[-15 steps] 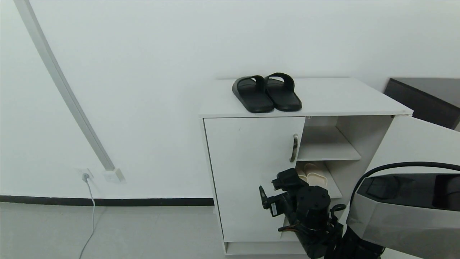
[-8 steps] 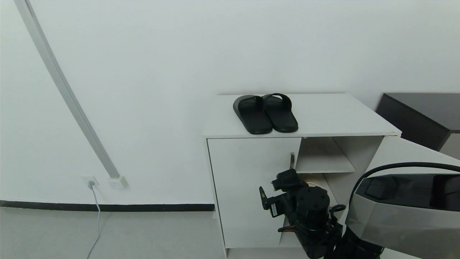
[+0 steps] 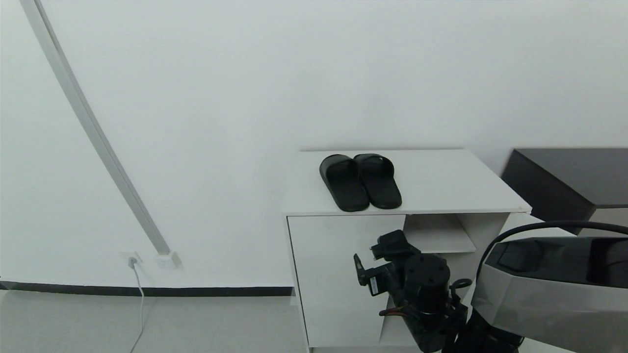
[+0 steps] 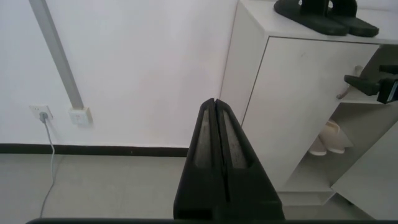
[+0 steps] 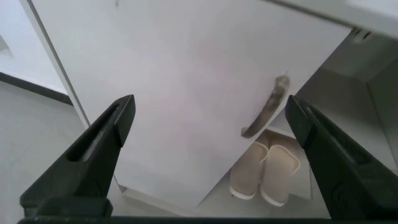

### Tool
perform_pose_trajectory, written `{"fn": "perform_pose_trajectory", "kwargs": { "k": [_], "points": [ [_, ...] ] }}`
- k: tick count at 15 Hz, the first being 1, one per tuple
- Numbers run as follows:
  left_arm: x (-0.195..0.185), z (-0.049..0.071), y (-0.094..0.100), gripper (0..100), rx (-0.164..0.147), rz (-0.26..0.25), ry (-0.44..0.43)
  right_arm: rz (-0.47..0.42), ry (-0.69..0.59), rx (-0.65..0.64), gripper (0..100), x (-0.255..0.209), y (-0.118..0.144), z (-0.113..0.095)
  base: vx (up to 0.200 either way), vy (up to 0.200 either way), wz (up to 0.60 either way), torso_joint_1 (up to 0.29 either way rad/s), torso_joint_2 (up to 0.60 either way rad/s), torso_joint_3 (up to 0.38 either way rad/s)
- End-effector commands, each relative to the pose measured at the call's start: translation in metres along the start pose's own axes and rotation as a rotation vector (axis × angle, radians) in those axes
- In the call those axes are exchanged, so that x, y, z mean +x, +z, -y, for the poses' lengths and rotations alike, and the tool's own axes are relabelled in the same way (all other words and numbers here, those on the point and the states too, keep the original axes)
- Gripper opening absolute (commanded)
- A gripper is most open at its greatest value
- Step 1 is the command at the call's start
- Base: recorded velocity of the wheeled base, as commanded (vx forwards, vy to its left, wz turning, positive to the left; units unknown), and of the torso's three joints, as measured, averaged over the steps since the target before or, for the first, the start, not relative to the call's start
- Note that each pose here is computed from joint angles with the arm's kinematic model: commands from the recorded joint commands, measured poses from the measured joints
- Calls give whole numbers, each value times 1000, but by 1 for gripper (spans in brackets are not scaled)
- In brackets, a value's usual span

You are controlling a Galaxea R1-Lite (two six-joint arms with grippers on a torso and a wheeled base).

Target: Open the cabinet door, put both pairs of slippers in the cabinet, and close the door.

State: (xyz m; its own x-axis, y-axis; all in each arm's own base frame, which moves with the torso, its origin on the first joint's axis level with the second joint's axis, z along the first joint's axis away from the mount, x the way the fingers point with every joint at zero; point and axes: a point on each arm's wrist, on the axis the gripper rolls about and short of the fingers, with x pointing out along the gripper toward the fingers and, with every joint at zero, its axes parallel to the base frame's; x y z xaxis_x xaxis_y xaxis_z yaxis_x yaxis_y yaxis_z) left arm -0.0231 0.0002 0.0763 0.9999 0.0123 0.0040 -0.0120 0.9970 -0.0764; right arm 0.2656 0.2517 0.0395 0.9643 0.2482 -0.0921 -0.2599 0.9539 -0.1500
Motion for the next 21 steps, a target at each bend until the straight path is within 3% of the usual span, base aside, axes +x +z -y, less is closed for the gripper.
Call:
{"fn": "perform_pose_trajectory", "kwargs": {
  "k": [1,8,12,15,17,18,19,21],
  "points": [
    [0,0,0,0,0,-1,2,0,0,0,100,0,0,0,0,0,0,271,-579,-330],
    [0,0,0,0,0,-1,2,17,31,8,100,0,0,1,0,0,0,190,-408,-222],
    [0,0,0,0,1,-1,0,61,53,-3,100,5,5,4,0,0,0,30,-63,-34],
    [0,0,0,0,1,-1,0,66,27,15,100,23,30,17,0,0,0,0,0,0],
    [0,0,0,0,3,-3,-1,53,30,78,100,36,70,15,0,0,0,0,0,0],
    [0,0,0,0,3,-3,-1,40,30,89,100,38,77,16,0,0,0,0,0,0],
    [0,0,0,0,4,-1,-2,-14,33,131,100,43,97,15,0,0,0,0,0,0],
    [0,0,0,0,4,-1,-2,-89,36,164,100,42,107,15,0,0,0,0,0,0]
  ]
}}
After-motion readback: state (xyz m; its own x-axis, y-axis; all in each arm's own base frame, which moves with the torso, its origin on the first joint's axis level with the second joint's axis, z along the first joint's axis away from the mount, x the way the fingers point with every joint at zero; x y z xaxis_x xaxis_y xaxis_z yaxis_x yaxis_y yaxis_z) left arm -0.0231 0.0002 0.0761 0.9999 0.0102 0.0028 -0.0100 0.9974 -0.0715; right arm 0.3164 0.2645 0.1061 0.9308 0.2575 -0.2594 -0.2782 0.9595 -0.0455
